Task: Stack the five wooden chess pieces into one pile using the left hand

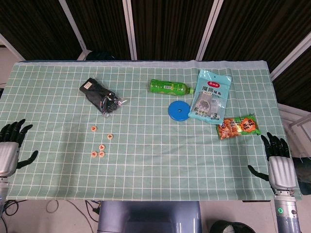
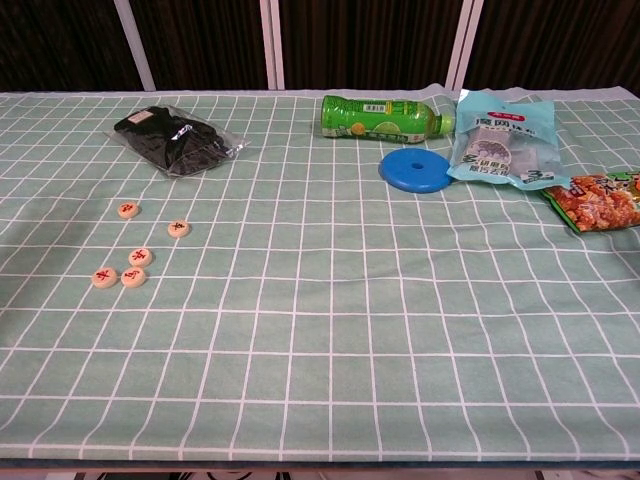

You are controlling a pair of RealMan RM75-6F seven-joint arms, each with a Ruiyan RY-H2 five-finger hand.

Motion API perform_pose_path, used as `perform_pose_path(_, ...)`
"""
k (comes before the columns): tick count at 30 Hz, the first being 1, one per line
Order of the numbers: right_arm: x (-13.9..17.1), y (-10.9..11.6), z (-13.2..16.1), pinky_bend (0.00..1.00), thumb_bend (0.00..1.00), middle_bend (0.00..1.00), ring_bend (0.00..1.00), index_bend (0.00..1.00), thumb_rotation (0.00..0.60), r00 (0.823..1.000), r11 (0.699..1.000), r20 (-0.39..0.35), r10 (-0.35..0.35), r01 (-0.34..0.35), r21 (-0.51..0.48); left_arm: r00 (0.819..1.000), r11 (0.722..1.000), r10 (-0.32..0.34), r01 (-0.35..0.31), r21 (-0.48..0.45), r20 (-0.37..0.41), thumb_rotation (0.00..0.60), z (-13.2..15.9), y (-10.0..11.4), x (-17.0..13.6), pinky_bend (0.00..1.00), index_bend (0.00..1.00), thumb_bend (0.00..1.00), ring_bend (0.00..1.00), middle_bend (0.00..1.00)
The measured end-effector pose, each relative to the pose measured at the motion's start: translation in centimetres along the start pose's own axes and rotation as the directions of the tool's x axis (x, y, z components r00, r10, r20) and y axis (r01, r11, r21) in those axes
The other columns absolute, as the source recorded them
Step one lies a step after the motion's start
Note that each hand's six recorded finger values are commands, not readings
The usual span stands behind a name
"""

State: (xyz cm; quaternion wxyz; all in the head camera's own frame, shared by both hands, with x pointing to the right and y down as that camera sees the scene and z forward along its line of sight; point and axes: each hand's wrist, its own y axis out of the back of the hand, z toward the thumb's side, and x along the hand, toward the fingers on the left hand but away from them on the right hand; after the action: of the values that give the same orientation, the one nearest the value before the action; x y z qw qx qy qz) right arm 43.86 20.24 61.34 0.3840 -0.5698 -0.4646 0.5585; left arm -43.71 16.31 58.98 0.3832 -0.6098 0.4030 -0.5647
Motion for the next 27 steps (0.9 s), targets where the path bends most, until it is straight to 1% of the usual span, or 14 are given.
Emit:
perform_pose_path(4, 0.0, 0.1, 0.0, 0.0, 0.25, 0.0, 0.02, 0.06, 0.6, 1.0, 1.0, 0.003, -0.005, 0.005, -0.002, 0.996, 0.998, -0.061, 0.059, 0.028, 0.067, 0.6, 2.2, -0.3, 2.6, 0.06, 0.18, 0.26, 0.0, 0.03)
perform_pose_path(8, 0.0, 0.1, -0.1, 0.0, 0.25, 0.0, 0.02, 0.06, 0.6, 1.0, 1.0, 0.006, -0.004, 0.004, 0.0, 0.983, 0.988, -0.139, 0.13, 0.081, 0.123, 0.6, 4.8, -1.0, 5.6, 0.06, 0.19, 0.26, 0.0, 0.03)
perform_pose_path(11, 0.0, 0.0, -0.1, 0.0, 0.25, 0.0, 0.02, 0.06, 0.6, 1.0, 1.0, 0.008, -0.003, 0.003, 0.0, 0.975, 0.98, -0.17, 0.152, 0.132, 0.143, 0.6, 6.3, -1.5, 7.5, 0.06, 0.22, 0.26, 0.0, 0.04)
perform_pose_path(13, 0.0, -0.1, -0.1, 0.0, 0.25, 0.0, 0.02, 0.06, 0.6, 1.0, 1.0, 0.01, 0.001, -0.001, 0.0, 0.969, 0.974, -0.185, 0.159, 0.16, 0.163, 0.6, 7.8, -2.1, 8.9, 0.06, 0.22, 0.26, 0.0, 0.04)
perform_pose_path(17, -0.1, -0.4, -0.1, 0.0, 0.25, 0.0, 0.02, 0.06, 0.6, 1.0, 1.0, 0.009, 0.008, -0.008, 0.003, 0.957, 0.965, -0.219, 0.185, 0.184, 0.191, 0.6, 10.5, -3.8, 10.8, 0.06, 0.24, 0.26, 0.0, 0.04)
perform_pose_path(19, -0.1, -0.4, -0.1, 0.0, 0.25, 0.0, 0.02, 0.06, 0.6, 1.0, 1.0, 0.009, 0.007, -0.008, 0.005, 0.948, 0.957, -0.25, 0.211, 0.199, 0.196, 0.6, 11.6, -5.0, 11.6, 0.06, 0.25, 0.26, 0.0, 0.04)
perform_pose_path(23, -0.1, -0.4, -0.1, 0.0, 0.25, 0.0, 0.02, 0.06, 0.6, 1.0, 1.0, 0.012, 0.006, -0.006, 0.006, 0.935, 0.943, -0.289, 0.242, 0.229, 0.203, 0.6, 13.1, -6.6, 12.6, 0.06, 0.27, 0.26, 0.0, 0.04)
perform_pose_path(27, -0.1, -0.4, -0.2, 0.0, 0.25, 0.0, 0.02, 0.06, 0.6, 1.0, 1.0, 0.017, 0.004, -0.005, 0.007, 0.923, 0.929, -0.321, 0.263, 0.259, 0.213, 0.6, 14.9, -8.5, 13.3, 0.06, 0.32, 0.26, 0.0, 0.04)
